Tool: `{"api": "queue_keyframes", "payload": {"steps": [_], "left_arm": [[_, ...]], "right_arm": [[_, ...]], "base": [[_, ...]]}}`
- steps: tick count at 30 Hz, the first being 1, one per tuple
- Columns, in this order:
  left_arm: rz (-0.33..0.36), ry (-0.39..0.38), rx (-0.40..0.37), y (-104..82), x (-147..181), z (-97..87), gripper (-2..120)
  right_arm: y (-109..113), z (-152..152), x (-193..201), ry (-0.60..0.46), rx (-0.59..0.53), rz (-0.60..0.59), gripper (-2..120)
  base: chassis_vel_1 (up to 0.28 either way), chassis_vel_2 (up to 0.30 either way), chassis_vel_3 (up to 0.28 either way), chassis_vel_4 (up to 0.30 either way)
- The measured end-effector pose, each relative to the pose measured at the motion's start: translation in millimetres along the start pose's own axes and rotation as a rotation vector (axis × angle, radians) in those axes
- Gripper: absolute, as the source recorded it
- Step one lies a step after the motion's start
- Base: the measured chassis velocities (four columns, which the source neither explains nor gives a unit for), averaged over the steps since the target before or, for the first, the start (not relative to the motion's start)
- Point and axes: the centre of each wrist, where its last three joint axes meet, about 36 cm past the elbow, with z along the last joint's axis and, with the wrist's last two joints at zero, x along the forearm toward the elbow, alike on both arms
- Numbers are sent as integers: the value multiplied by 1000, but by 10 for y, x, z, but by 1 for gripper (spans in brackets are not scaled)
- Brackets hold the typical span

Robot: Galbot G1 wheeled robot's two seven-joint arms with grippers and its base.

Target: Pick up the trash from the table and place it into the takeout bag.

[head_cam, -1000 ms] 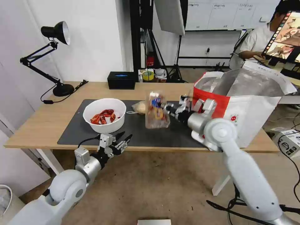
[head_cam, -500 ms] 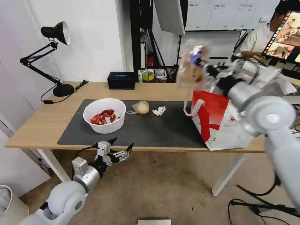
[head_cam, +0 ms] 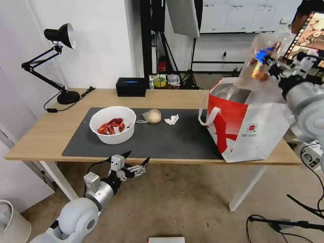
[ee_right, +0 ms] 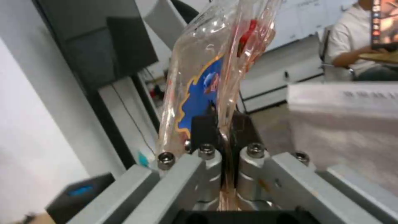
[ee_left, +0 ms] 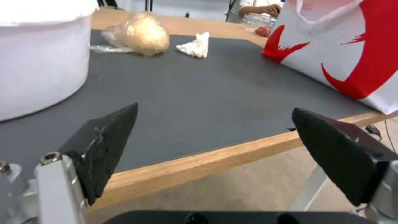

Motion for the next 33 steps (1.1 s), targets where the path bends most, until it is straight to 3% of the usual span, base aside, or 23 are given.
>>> {"api": "queue_keyframes", "payload": {"steps": [8,20,23,33], "left_arm": [[6,-4,-6,-12,16,-29,100],[5,-5,-6,-30,46,-41,100],[5,-5,-4,-36,45,-35,100],[2,-7,-18,-15,76,-92,100]], "right_arm": [[-24,236,88,50,-4,20,0],[-19,264,137,74,-25,18,0],[-11,257,158,85,-41,13,8],[50,186,218,111,-75,-14,51]], "base": [[0,0,0,0],[0,0,0,0],[0,0,0,0],[0,0,0,0]]}}
